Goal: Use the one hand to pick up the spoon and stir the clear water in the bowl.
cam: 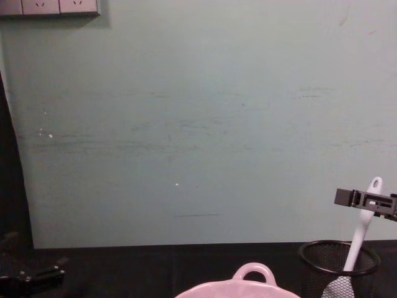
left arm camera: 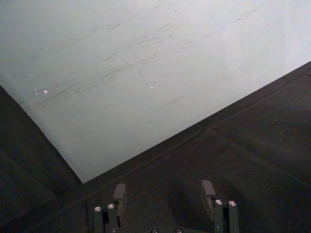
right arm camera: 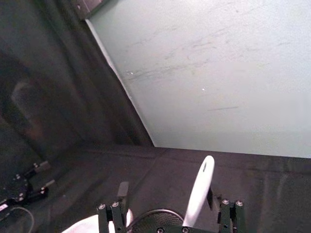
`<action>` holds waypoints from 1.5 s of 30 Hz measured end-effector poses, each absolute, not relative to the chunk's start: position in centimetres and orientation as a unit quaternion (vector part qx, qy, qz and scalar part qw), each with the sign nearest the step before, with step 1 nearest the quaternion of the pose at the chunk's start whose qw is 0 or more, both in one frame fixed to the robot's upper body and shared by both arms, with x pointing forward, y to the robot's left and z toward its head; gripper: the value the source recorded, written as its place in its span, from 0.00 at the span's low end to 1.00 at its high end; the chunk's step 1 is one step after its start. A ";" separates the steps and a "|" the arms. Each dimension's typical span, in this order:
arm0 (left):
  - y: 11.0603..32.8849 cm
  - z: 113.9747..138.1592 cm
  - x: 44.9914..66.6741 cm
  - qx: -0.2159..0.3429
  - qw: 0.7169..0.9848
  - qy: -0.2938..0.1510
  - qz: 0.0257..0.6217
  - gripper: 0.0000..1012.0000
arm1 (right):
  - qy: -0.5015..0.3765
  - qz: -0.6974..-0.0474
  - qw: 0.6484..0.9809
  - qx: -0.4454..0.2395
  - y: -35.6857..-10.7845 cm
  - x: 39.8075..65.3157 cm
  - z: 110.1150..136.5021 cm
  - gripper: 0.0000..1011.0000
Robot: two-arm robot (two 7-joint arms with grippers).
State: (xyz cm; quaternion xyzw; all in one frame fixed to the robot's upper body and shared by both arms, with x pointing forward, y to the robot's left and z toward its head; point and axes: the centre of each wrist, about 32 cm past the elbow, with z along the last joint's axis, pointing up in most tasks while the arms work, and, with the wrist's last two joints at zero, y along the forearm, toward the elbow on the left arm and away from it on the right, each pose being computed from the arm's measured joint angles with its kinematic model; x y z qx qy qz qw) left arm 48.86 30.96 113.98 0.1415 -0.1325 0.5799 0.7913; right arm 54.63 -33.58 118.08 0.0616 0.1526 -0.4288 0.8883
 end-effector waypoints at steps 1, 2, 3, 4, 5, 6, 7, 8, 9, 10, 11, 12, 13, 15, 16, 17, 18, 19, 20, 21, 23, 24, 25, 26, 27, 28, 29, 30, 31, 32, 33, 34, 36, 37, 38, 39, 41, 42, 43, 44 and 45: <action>31.0 114.0 48.9 0.141 0.791 -0.132 0.580 0.99 | 0.152 -0.430 0.888 0.060 -33.6 54.6 118.1 0.99; 31.0 114.0 48.9 0.141 0.791 -0.132 0.580 0.99 | 0.151 -0.432 0.887 0.057 -33.6 54.5 118.1 0.99; 31.0 114.0 48.9 0.141 0.791 -0.132 0.580 0.99 | 0.149 -0.437 0.886 0.052 -33.7 54.4 118.2 0.99; 31.0 114.0 48.9 0.141 0.791 -0.132 0.580 0.99 | 0.148 -0.440 0.885 0.049 -33.8 54.4 118.2 0.99; 31.0 114.0 48.9 0.141 0.791 -0.132 0.580 0.99 | 0.147 -0.442 0.884 0.047 -33.8 54.3 118.3 0.99; 31.0 114.0 48.9 0.141 0.791 -0.132 0.580 0.99 | 0.145 -0.447 0.882 0.040 -33.9 54.2 118.4 0.99; 31.0 114.0 48.9 0.141 0.791 -0.132 0.580 0.99 | 0.144 -0.449 0.881 0.037 -34.0 54.1 118.5 0.99; 31.0 114.0 48.9 0.141 0.791 -0.132 0.580 0.99 | 0.139 -0.455 0.879 0.028 -34.0 53.9 118.8 0.99; 31.0 114.0 48.9 0.141 0.791 -0.132 0.580 0.99 | 0.136 -0.457 0.879 0.023 -34.1 53.8 118.9 0.99; 31.0 114.0 48.9 0.141 0.791 -0.132 0.580 0.99 | 0.132 -0.459 0.878 0.017 -34.1 53.7 119.1 0.99; 31.0 114.0 48.9 0.142 0.791 -0.132 0.580 0.99 | 0.127 -0.461 0.878 0.011 -34.1 53.6 119.2 0.99; 31.0 114.0 48.9 0.141 0.791 -0.132 0.580 0.99 | 0.116 -0.464 0.878 -0.001 -34.2 53.3 119.7 0.99; 31.0 114.0 48.9 0.142 0.791 -0.132 0.580 0.99 | 0.109 -0.465 0.878 -0.009 -34.2 53.1 119.9 0.99; 31.0 114.0 48.9 0.141 0.791 -0.132 0.580 0.99 | 0.088 -0.469 0.878 -0.025 -34.3 52.5 120.7 0.99; 31.0 114.0 48.9 0.141 0.791 -0.132 0.580 0.99 | 0.081 -0.470 0.878 -0.029 -34.4 52.2 120.9 0.99; 31.0 114.0 48.9 0.142 0.791 -0.132 0.580 0.99 | 0.076 -0.471 0.878 -0.032 -34.4 52.0 121.2 0.99; 31.0 114.0 48.9 0.141 0.791 -0.132 0.580 0.99 | 0.071 -0.472 0.878 -0.034 -34.5 51.8 121.4 0.99; 31.0 114.0 48.9 0.142 0.791 -0.132 0.580 0.99 | 0.062 -0.477 0.876 -0.039 -34.7 51.3 121.7 0.99; 31.0 114.0 48.9 0.141 0.791 -0.132 0.580 0.99 | 0.057 -0.479 0.875 -0.043 -34.7 51.1 121.9 0.99; 31.0 114.0 48.9 0.141 0.791 -0.132 0.580 0.99 | 0.048 -0.485 0.872 -0.050 -34.9 50.7 122.1 0.99; 31.0 114.0 48.9 0.141 0.791 -0.132 0.580 0.99 | 0.040 -0.491 0.868 -0.060 -35.1 50.3 122.2 0.99; 31.0 114.0 48.9 0.141 0.791 -0.132 0.580 0.99 | 0.036 -0.494 0.866 -0.066 -35.2 50.2 122.2 0.99; 31.0 114.0 48.9 0.141 0.791 -0.132 0.580 0.99 | 0.025 -0.502 0.861 -0.080 -35.4 50.0 122.1 0.99; 31.0 114.0 48.9 0.141 0.791 -0.132 0.580 0.99 | 0.019 -0.505 0.859 -0.083 -35.5 49.9 122.0 0.99; 31.0 114.0 48.9 0.141 0.791 -0.132 0.580 0.99 | 0.008 -0.510 0.856 -0.086 -35.7 49.8 121.5 0.99; 31.0 114.0 48.9 0.141 0.791 -0.132 0.580 0.99 | 0.008 -0.510 0.856 -0.086 -35.7 49.8 121.5 0.99; 31.0 114.0 48.9 0.141 0.791 -0.132 0.580 0.99 | -0.004 -0.517 0.852 -0.088 -35.9 49.8 120.9 0.99; 31.0 114.0 48.9 0.142 0.791 -0.132 0.580 0.99 | -0.010 -0.519 0.850 -0.087 -36.0 49.8 120.6 0.99; 31.0 114.0 48.9 0.142 0.791 -0.132 0.580 0.99 | -0.017 -0.523 0.848 -0.083 -36.1 49.8 119.9 0.99; 31.0 114.0 48.9 0.141 0.791 -0.132 0.580 0.99 | -0.019 -0.526 0.846 -0.082 -36.2 49.8 119.5 0.99; 31.0 114.0 48.9 0.141 0.791 -0.132 0.580 0.99 | -0.023 -0.530 0.844 -0.080 -36.3 49.9 118.7 0.99; 31.0 114.0 48.9 0.141 0.791 -0.132 0.580 0.99 | -0.025 -0.532 0.843 -0.078 -36.4 50.0 118.3 0.99; 31.0 114.0 48.9 0.141 0.791 -0.132 0.580 0.99 | -0.028 -0.535 0.841 -0.076 -36.5 50.2 117.6 0.99; 31.0 114.0 48.9 0.142 0.791 -0.132 0.580 0.99 | -0.029 -0.535 0.841 -0.076 -36.5 50.3 117.3 0.99; 31.0 114.0 48.9 0.141 0.791 -0.132 0.580 0.99 | -0.029 -0.537 0.840 -0.075 -36.4 50.4 116.6 0.99; 31.0 114.0 48.9 0.141 0.791 -0.132 0.580 0.99 | -0.028 -0.538 0.839 -0.075 -36.3 50.5 116.3 0.99; 31.0 114.0 48.9 0.141 0.791 -0.132 0.580 0.99 | -0.028 -0.538 0.839 -0.077 -36.1 50.6 115.9 0.99; 31.0 114.0 48.9 0.141 0.791 -0.132 0.580 0.99 | -0.028 -0.539 0.838 -0.081 -35.9 50.8 115.6 0.99; 31.0 114.0 48.9 0.141 0.791 -0.132 0.580 0.99 | -0.028 -0.539 0.837 -0.083 -35.8 50.8 115.5 0.99; 31.0 114.0 48.9 0.141 0.791 -0.132 0.580 0.99 | -0.029 -0.540 0.836 -0.090 -35.5 51.0 115.3 0.99; 31.0 114.0 48.9 0.142 0.791 -0.132 0.580 0.99 | -0.029 -0.541 0.835 -0.095 -35.3 51.0 115.3 0.99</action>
